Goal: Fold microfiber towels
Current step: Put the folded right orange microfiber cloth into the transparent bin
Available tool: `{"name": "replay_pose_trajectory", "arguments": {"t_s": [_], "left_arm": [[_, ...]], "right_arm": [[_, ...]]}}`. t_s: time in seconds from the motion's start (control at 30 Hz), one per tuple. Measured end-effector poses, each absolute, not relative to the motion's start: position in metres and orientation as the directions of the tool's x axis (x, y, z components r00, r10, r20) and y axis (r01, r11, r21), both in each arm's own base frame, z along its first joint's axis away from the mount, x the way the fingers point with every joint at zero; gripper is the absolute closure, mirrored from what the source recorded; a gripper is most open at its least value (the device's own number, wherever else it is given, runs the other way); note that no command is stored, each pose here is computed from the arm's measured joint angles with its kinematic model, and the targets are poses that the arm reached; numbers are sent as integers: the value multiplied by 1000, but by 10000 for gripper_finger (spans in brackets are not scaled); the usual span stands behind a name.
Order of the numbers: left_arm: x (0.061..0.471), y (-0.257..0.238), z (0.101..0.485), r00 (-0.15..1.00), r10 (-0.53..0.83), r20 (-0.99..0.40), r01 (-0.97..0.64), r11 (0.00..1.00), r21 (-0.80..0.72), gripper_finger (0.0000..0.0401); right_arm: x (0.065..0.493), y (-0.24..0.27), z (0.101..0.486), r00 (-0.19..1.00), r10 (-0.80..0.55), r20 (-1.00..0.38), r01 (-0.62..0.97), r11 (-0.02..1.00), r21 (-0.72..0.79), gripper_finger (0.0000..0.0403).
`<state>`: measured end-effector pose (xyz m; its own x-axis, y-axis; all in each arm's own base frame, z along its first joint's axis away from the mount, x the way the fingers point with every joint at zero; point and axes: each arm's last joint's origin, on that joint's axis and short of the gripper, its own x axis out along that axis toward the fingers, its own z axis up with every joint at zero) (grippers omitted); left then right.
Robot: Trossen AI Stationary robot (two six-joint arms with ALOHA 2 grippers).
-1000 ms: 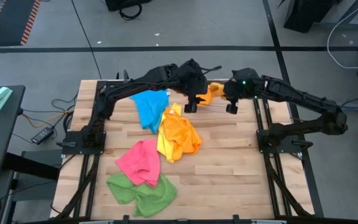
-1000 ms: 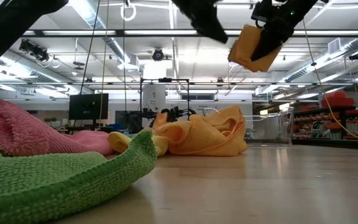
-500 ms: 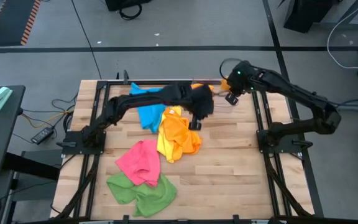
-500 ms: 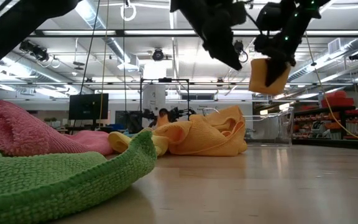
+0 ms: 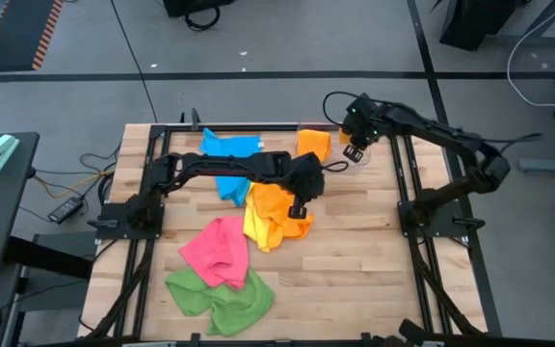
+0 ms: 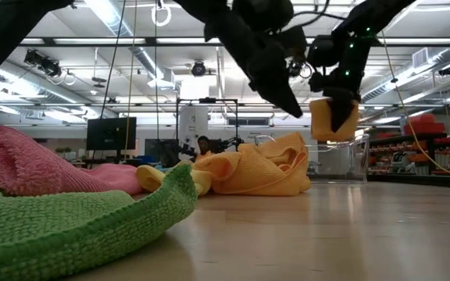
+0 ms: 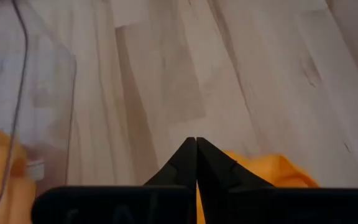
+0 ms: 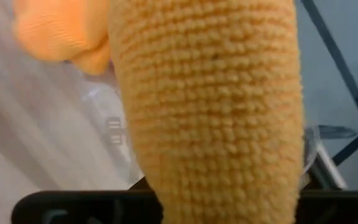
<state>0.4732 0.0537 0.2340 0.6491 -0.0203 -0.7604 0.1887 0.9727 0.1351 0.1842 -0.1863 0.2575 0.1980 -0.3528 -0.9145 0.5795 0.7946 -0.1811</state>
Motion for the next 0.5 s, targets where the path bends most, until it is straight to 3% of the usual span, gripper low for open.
{"name": "replay_pose_trajectory", "arguments": {"t_s": [0.33, 0.5], "left_arm": [[441, 52, 231, 701, -2, -713, 169, 972, 163, 377], [416, 54, 229, 724, 22, -690, 141, 974, 179, 389]], "right_arm": [[205, -214, 236, 102, -422, -901, 458, 824, -334, 354], [217, -221, 222, -2, -513, -859, 417, 780, -467, 354]]}}
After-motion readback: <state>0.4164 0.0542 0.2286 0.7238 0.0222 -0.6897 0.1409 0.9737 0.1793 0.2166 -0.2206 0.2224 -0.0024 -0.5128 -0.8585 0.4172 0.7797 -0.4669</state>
